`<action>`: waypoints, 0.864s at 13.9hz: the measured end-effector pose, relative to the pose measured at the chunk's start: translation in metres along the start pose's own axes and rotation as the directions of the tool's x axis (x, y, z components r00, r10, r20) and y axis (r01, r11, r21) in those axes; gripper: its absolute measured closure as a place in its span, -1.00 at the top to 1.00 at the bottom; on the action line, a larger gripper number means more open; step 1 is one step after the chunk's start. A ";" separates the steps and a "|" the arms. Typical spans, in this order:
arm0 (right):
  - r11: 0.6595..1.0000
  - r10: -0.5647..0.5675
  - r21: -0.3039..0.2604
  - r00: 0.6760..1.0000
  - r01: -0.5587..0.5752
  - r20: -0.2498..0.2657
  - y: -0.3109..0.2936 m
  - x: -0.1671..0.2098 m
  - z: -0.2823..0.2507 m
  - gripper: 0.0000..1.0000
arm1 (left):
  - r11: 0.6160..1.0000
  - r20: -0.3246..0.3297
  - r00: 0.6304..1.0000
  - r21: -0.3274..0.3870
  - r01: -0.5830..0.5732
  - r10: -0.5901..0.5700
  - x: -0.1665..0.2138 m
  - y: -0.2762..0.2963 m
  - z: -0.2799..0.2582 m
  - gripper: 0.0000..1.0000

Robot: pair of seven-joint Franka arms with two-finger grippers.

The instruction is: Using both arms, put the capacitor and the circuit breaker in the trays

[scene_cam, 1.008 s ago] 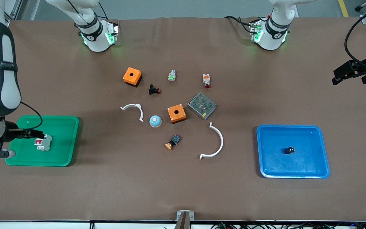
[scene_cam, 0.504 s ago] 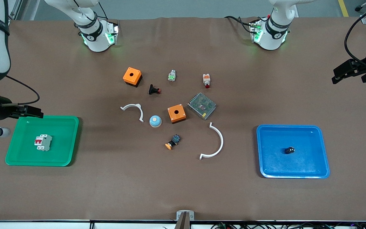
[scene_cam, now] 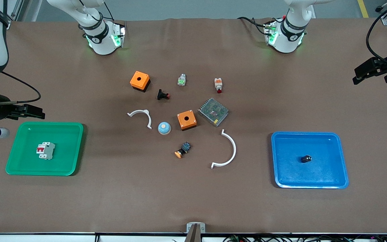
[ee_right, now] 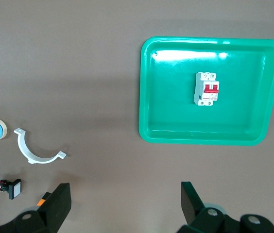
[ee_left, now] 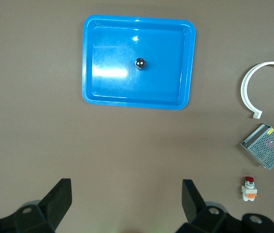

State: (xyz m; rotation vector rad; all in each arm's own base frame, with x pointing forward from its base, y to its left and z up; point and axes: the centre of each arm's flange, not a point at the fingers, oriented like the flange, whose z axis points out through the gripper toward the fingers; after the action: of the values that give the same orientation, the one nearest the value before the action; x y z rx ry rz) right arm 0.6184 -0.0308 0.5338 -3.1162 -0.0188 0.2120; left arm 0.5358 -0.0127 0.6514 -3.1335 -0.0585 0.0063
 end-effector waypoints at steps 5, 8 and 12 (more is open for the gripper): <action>1.000 -0.003 -0.003 0.999 0.002 -0.047 -0.001 0.001 -0.022 1.00 | 1.000 0.008 1.000 0.001 0.001 -0.001 -0.002 -0.001 -0.001 1.00; 1.000 -0.001 -0.002 0.999 0.001 -0.032 -0.001 -0.001 -0.022 1.00 | 1.000 0.006 1.000 0.001 0.001 -0.001 -0.003 -0.001 -0.002 1.00; 1.000 0.001 0.001 1.000 -0.001 -0.022 0.000 -0.017 -0.033 1.00 | 1.000 0.006 1.000 0.001 0.002 -0.002 -0.004 -0.001 -0.003 1.00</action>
State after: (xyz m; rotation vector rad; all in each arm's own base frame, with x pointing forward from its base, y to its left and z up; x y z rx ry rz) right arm 0.6057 -0.0317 0.5689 -3.1178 -0.0174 0.1770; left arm 0.5321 -0.0121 0.6541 -3.1322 -0.0614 0.0158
